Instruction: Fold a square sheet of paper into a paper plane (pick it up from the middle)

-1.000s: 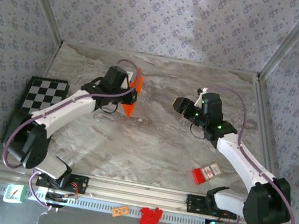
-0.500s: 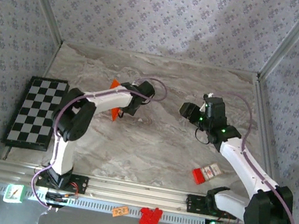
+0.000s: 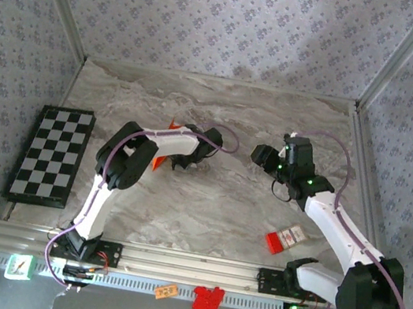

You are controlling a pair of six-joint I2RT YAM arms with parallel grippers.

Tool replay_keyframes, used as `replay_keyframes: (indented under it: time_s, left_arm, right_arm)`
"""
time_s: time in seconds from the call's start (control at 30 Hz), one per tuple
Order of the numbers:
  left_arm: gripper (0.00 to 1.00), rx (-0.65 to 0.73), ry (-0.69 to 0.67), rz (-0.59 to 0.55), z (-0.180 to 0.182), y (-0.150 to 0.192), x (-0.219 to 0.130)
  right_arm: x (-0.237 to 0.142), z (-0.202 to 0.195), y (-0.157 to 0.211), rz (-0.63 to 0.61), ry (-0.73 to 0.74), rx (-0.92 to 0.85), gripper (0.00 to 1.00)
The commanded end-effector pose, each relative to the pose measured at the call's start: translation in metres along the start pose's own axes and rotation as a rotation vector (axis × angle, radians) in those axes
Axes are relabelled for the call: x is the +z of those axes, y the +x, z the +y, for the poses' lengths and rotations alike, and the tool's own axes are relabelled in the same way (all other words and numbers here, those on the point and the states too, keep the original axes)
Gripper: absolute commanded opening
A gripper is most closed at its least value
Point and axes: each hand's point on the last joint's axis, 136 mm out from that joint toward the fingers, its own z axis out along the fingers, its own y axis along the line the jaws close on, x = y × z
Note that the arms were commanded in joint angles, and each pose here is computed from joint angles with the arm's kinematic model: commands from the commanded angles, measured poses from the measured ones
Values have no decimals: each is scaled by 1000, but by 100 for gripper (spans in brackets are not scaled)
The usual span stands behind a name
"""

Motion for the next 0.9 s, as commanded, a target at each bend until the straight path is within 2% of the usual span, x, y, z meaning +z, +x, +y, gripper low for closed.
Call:
replay_keyframes:
  time_s: [0.0, 0.17, 0.3, 0.6, 0.77, 0.87]
  left_arm:
    - [24, -45, 37, 9, -7, -4, -7]
    - [26, -69, 83, 20, -18, -3, -14]
    - [29, -112, 186, 16, -28, -5, -35]
    - [41, -275, 779, 72, -84, 8, -111]
    - [44, -287, 962, 43, -85, 10, -143]
    - [44, -325, 1015, 30, -72, 8, -147]
  right_arm:
    - [0, -3, 1, 4, 2, 22, 61]
    - [4, -3, 3, 16, -3, 33, 61]
    - [5, -5, 3, 18, 0, 38, 61]
    - [5, -9, 2, -6, -8, 83, 66]
    - [6, -10, 2, -9, -16, 89, 70]
    - [8, -9, 2, -9, -21, 90, 70]
